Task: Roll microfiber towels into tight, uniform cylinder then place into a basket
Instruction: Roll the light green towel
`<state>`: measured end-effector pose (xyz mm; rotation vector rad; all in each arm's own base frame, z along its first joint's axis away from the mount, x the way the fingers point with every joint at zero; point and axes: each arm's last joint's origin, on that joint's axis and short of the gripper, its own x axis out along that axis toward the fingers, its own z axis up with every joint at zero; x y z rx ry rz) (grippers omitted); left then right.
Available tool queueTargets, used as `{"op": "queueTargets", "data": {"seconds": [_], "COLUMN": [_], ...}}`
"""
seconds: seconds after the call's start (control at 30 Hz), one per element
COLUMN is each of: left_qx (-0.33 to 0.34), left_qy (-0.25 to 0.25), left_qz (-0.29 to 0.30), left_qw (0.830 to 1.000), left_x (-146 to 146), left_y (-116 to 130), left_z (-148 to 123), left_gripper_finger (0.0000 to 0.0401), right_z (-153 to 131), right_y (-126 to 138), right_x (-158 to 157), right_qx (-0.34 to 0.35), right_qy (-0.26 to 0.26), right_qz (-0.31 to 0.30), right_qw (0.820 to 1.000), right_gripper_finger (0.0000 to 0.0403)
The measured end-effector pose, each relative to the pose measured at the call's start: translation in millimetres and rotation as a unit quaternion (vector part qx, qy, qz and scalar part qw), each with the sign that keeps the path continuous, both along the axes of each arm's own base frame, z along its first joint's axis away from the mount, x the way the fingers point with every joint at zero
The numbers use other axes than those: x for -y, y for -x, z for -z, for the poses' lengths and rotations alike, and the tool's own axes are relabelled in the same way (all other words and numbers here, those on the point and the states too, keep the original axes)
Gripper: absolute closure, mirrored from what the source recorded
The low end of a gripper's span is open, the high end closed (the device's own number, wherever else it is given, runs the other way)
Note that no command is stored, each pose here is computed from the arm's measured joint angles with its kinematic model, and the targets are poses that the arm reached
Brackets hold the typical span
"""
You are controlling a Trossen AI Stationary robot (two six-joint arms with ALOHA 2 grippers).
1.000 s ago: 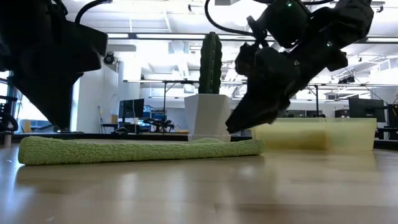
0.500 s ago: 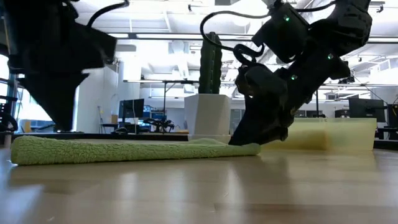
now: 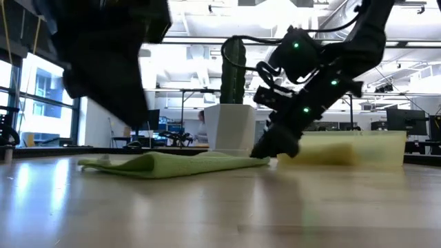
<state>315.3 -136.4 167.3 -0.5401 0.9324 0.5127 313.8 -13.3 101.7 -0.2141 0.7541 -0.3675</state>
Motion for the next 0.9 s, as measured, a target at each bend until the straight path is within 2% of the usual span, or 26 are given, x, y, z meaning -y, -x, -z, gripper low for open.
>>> {"op": "queueTargets", "data": {"seconds": [0.07, 0.17, 0.27, 0.37, 0.5, 0.67, 0.9], "left_qx": [0.021, 0.025, -0.003, -0.060, -0.152, -0.209, -0.222], "left_qy": [-0.013, -0.041, -0.067, -0.094, -0.121, -0.129, -0.111], "left_qz": [0.029, 0.053, 0.060, 0.063, 0.047, 0.021, 0.006], "left_qw": [0.999, 0.997, 0.996, 0.992, 0.980, 0.969, 0.969], "left_x": [1, -2, -10, -23, -45, -67, -80], "left_y": [-5, -7, -5, 1, 11, 16, 20], "left_z": [-2, -4, -2, 2, 6, 6, 18], "left_gripper_finger": [0.0284, 0.0284, 0.0284, 0.0284, 0.0284, 0.0284, 0.0284], "right_z": [-4, -14, -32, -46, -47, -34, -17], "right_y": [-3, -3, -1, 0, 0, 4, 2], "right_x": [10, 15, 6, -13, -48, -79, -98], "right_qx": [0.014, 0.047, 0.108, 0.156, 0.185, 0.201, 0.218], "right_qy": [0.028, 0.009, -0.068, -0.158, -0.225, -0.252, -0.266], "right_qz": [0.001, 0.023, 0.054, 0.062, 0.057, 0.104, 0.114], "right_qw": [1.000, 0.999, 0.990, 0.973, 0.955, 0.941, 0.932], "right_gripper_finger": [0.0265, 0.0265, 0.0265, 0.0265, 0.0265, 0.0265, 0.0265]}}
